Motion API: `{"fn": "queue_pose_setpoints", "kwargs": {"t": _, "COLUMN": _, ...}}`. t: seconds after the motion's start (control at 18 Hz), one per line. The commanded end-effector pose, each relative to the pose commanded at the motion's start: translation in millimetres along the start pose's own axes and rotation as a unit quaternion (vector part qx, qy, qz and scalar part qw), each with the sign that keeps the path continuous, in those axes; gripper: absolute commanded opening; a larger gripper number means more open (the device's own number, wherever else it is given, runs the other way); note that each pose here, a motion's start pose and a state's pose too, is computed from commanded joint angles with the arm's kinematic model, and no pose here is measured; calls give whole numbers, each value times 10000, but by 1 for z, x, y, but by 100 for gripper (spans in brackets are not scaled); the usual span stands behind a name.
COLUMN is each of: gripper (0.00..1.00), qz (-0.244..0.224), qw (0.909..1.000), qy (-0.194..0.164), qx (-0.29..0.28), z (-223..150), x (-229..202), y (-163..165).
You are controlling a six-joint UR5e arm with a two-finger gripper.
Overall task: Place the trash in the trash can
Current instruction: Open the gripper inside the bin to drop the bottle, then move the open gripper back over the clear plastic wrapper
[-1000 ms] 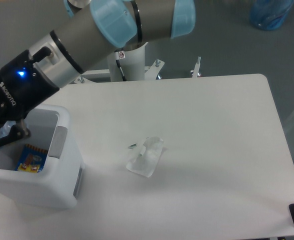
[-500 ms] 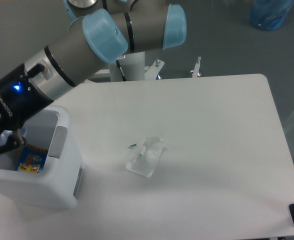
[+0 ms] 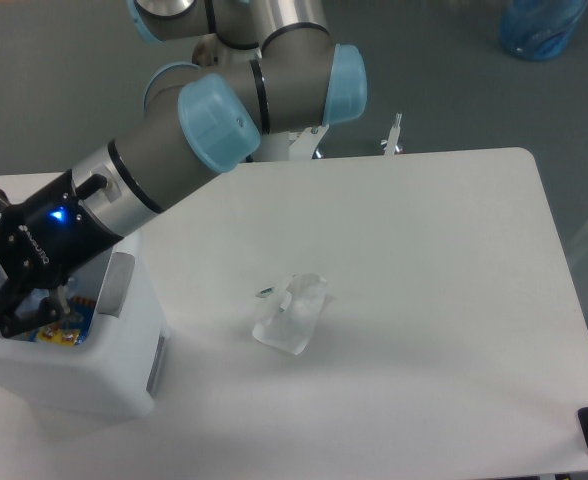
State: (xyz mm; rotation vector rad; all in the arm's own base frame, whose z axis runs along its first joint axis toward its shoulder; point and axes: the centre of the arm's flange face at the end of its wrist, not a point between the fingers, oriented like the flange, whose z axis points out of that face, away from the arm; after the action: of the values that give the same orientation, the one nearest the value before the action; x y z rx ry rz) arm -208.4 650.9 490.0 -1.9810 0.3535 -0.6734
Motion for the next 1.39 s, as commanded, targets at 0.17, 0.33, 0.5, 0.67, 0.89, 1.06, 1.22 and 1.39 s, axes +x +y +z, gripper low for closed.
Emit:
{"fn": "queue_pose_setpoints", "kwargs": {"t": 0.17, "gripper": 78, "qz": -78, "qw": 9998, "qy": -165, "qx": 57, "z": -20, "x": -16, "y": 4}}
{"fn": "queue_pose_setpoints", "kwargs": {"t": 0.33, "gripper": 78, "qz": -131, "qw": 9993, "qy": -341, "qx": 125, "z": -43, "x": -32, "y": 8}}
{"fn": "queue_pose_setpoints", "kwargs": {"t": 0.5, "gripper": 79, "qz": -170, "qw": 9979, "qy": -593, "qx": 200, "z": -75, "x": -54, "y": 20}}
{"fn": "queue_pose_setpoints", "kwargs": {"t": 0.67, "gripper": 81, "qz": -218, "qw": 9969, "qy": -716, "qx": 220, "z": -92, "x": -66, "y": 33}}
{"fn": "queue_pose_setpoints", "kwargs": {"t": 0.89, "gripper": 100, "qz": -253, "qw": 9938, "qy": -1028, "qx": 340, "z": -132, "x": -89, "y": 35}}
{"fn": "queue_pose_setpoints", "kwargs": {"t": 1.06, "gripper": 100, "qz": -450, "qw": 9891, "qy": -1334, "qx": 425, "z": -174, "x": -120, "y": 60}}
{"fn": "queue_pose_setpoints", "kwargs": {"t": 1.22, "gripper": 100, "qz": -553, "qw": 9874, "qy": -1431, "qx": 394, "z": -188, "x": -144, "y": 92}}
{"fn": "queue_pose_setpoints", "kwargs": {"t": 1.39, "gripper": 100, "qz": -505, "qw": 9832, "qy": -1747, "qx": -126, "z": -188, "x": -157, "y": 134}}
